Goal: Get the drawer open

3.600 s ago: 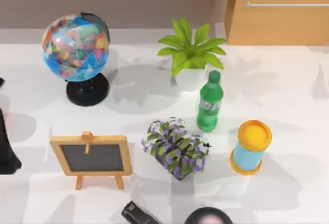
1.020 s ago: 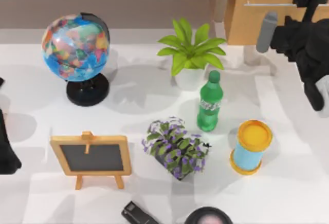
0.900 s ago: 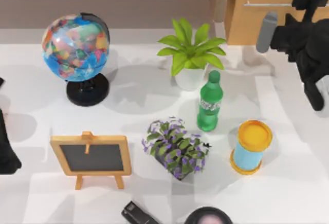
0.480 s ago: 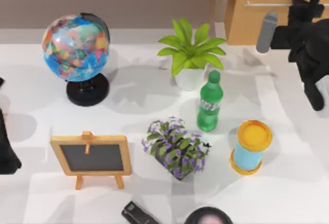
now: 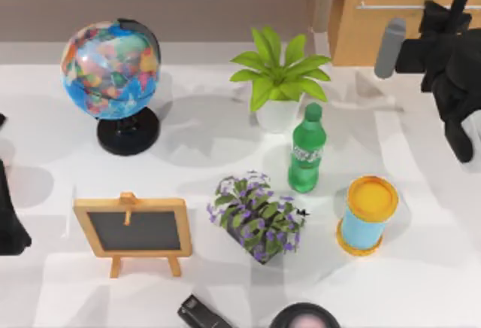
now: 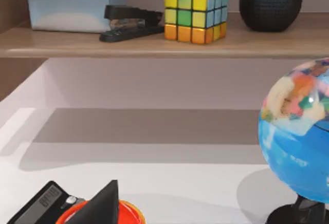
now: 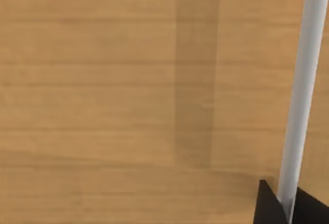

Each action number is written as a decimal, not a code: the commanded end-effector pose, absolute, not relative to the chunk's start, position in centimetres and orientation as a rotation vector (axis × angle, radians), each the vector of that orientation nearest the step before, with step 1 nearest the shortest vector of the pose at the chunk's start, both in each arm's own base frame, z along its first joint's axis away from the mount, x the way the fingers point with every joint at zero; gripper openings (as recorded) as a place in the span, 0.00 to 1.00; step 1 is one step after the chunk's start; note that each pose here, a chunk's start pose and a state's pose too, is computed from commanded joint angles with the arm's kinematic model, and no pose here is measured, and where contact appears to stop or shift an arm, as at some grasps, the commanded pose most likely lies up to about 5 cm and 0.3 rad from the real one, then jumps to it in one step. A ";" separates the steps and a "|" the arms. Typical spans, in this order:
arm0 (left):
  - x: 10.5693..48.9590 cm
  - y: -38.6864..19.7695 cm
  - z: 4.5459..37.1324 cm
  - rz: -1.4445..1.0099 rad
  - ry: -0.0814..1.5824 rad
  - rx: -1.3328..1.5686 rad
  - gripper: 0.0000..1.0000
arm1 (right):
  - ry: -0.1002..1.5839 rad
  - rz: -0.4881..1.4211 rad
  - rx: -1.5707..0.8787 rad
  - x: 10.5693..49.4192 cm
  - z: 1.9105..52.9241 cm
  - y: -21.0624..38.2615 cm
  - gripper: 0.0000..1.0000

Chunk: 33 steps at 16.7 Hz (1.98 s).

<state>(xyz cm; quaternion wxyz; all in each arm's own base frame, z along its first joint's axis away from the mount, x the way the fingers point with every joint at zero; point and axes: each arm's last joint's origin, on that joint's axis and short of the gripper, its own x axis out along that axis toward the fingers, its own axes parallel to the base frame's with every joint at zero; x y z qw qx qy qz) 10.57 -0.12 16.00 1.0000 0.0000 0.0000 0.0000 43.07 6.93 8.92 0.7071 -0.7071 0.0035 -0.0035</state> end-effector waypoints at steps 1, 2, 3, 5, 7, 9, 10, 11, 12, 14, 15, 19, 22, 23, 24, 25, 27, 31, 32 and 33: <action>10.6 -0.1 16.0 0.000 0.000 0.000 1.00 | 0.008 -0.008 -1.571 43.1 8.9 6.9 0.00; 10.6 -0.1 16.0 0.000 0.000 0.000 1.00 | 0.010 -0.002 -1.569 43.0 8.8 7.0 0.00; 10.6 -0.1 16.0 0.000 0.000 0.000 1.00 | 0.009 -0.002 -1.568 43.0 8.8 7.1 0.00; 10.6 -0.1 16.0 0.000 0.000 0.000 1.00 | 0.005 -0.005 -1.567 42.2 9.0 7.1 0.00; 10.6 -0.1 16.0 0.000 0.000 0.000 1.00 | 0.009 -0.004 -1.568 40.7 8.9 7.1 0.00; 10.6 -0.1 16.0 0.000 0.000 0.000 1.00 | 0.015 0.001 -1.570 38.9 8.7 7.1 0.00; 10.6 -0.1 16.0 0.000 0.000 0.000 1.00 | 0.015 0.002 -1.571 38.0 8.7 7.1 0.00; 10.6 -0.1 16.0 0.000 0.000 0.000 1.00 | 0.014 0.001 -1.571 37.3 8.7 7.1 0.00; 10.6 -0.1 16.0 0.000 0.000 0.000 1.00 | 0.012 0.000 -1.569 36.9 8.8 7.1 0.00; 10.6 -0.1 16.0 0.000 0.000 0.000 1.00 | 0.010 -0.002 -1.569 36.7 8.8 7.1 0.00; 10.6 -0.1 16.0 0.000 0.000 0.000 1.00 | 0.010 -0.002 -1.569 36.7 8.8 7.1 0.00; 10.6 -0.1 16.0 0.000 0.000 0.000 1.00 | 0.008 -0.003 -1.568 35.8 8.8 7.2 0.00; 10.6 -0.1 16.0 0.000 0.000 0.000 1.00 | 0.017 0.002 -1.571 33.2 8.6 7.2 0.00; 10.6 -0.1 16.0 0.000 0.000 0.000 1.00 | 0.019 0.005 -1.572 32.3 8.6 7.1 0.00; 10.6 -0.1 16.0 0.000 0.000 0.000 1.00 | 0.019 0.006 -1.572 31.4 8.6 7.1 0.00; 10.6 -0.1 16.0 0.000 0.000 0.000 1.00 | 0.017 0.004 -1.571 30.8 8.6 7.1 0.00; 10.6 -0.1 16.0 0.000 0.000 0.000 1.00 | 0.013 0.001 -1.569 30.5 8.7 7.1 0.00; 10.6 -0.1 16.0 0.000 0.000 0.000 1.00 | 0.014 0.001 -1.570 30.5 8.7 7.1 0.00; 10.6 -0.1 16.0 0.000 0.000 0.000 1.00 | 0.016 -0.002 -1.570 30.2 8.7 7.0 0.00; 10.6 -0.1 16.0 0.000 0.000 0.000 1.00 | 0.022 -0.004 -1.571 29.7 8.7 6.9 0.00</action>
